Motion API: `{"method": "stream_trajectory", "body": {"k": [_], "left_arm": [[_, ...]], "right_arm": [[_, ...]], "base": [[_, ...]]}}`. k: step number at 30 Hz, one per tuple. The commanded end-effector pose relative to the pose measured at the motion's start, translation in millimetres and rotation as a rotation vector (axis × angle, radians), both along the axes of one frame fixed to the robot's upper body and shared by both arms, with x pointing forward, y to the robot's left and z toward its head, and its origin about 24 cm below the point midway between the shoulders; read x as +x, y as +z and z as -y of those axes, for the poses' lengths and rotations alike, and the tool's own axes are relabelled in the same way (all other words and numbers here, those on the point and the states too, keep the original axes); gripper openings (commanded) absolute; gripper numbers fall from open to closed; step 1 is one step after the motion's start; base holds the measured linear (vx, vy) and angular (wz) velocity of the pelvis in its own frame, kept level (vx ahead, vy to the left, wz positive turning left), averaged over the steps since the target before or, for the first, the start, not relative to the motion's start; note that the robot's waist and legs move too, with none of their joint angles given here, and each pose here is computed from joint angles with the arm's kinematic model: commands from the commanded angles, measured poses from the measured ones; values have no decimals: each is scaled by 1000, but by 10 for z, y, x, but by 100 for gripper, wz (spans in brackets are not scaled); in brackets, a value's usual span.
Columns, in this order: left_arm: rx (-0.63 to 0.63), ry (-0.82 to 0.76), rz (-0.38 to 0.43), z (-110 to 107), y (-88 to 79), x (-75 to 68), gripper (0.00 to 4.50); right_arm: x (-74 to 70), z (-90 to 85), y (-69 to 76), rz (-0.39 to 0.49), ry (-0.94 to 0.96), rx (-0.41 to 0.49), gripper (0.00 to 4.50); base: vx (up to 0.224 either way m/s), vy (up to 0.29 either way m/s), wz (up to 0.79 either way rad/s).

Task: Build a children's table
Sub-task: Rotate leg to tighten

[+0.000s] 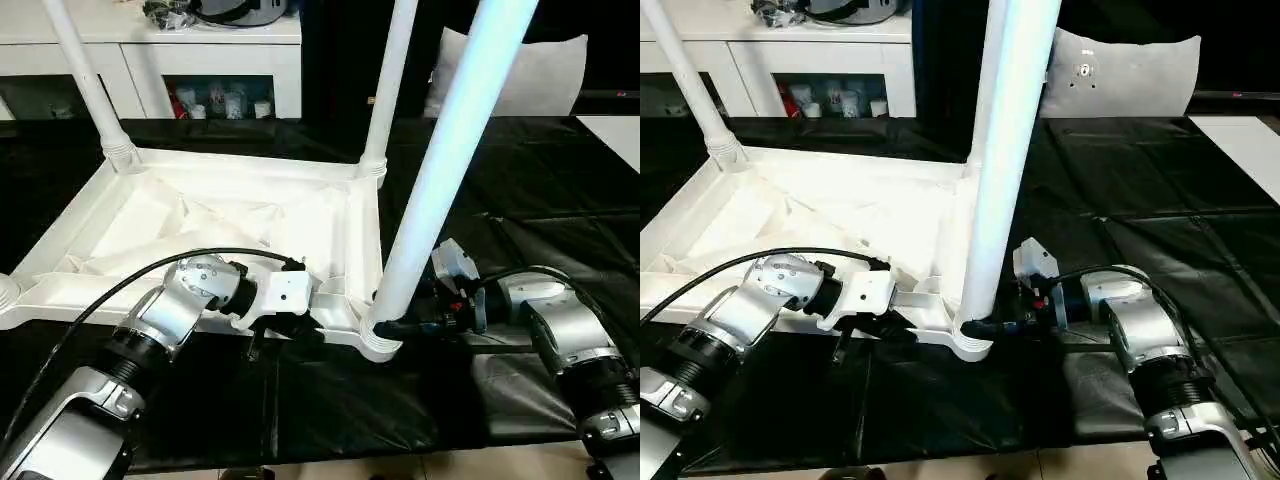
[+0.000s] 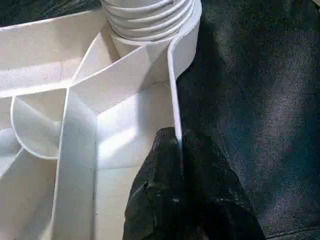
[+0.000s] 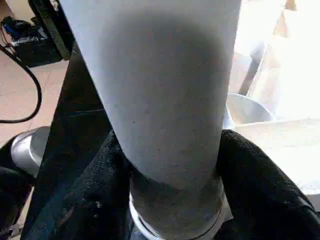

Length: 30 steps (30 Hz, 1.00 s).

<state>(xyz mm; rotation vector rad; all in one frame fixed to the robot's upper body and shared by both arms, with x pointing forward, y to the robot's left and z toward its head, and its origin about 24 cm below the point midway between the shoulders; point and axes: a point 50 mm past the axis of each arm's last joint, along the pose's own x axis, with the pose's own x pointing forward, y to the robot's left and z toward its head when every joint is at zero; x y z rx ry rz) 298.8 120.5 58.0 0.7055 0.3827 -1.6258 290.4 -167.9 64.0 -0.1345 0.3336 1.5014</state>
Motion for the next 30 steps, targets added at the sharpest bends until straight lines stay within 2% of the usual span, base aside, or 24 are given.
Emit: {"method": "stream_trajectory", "body": {"k": [1,5,8,14,17,18,19,21,22,24,27,28,30], "left_arm": [[29,-79,-17,87,-28,-46,0],[-8,-1,-57,95,-31,-35,0],[-43,90,-77,125,-13,-13,0],[-108,317,-79,274,28,82,0],[-131,505,-63,413,30,174,0],[-131,509,-62,418,30,176,0],[-145,592,-54,508,32,214,0],[-153,623,-50,552,40,227,0],[-153,634,-42,572,46,233,0],[-151,642,-19,587,56,248,0],[-141,643,0,574,59,254,0],[-128,631,11,539,52,250,0],[-117,623,22,504,43,247,0]], "right_arm": [[-21,-22,19,-14,16,19,228],[-70,-77,8,-50,-6,80,207],[-68,-164,-16,-70,-90,97,205],[153,-375,-120,-51,-431,50,204],[302,-541,-194,-84,-658,10,204],[306,-546,-196,-86,-664,8,204],[367,-651,-238,-115,-768,-7,204],[383,-699,-246,-89,-793,-22,204],[392,-719,-240,-74,-810,-12,238],[408,-727,-200,-53,-843,43,271],[401,-709,-168,-35,-840,73,282],[379,-673,-149,-25,-813,92,311],[357,-634,-140,-15,-789,99,316]], "base": [[0,0,0],[0,0,0],[0,0,0],[0,0,0],[0,0,0],[0,0,0],[0,0,0],[0,0,0],[0,0,0],[0,0,0],[0,0,0],[0,0,0],[0,0,0]]}}
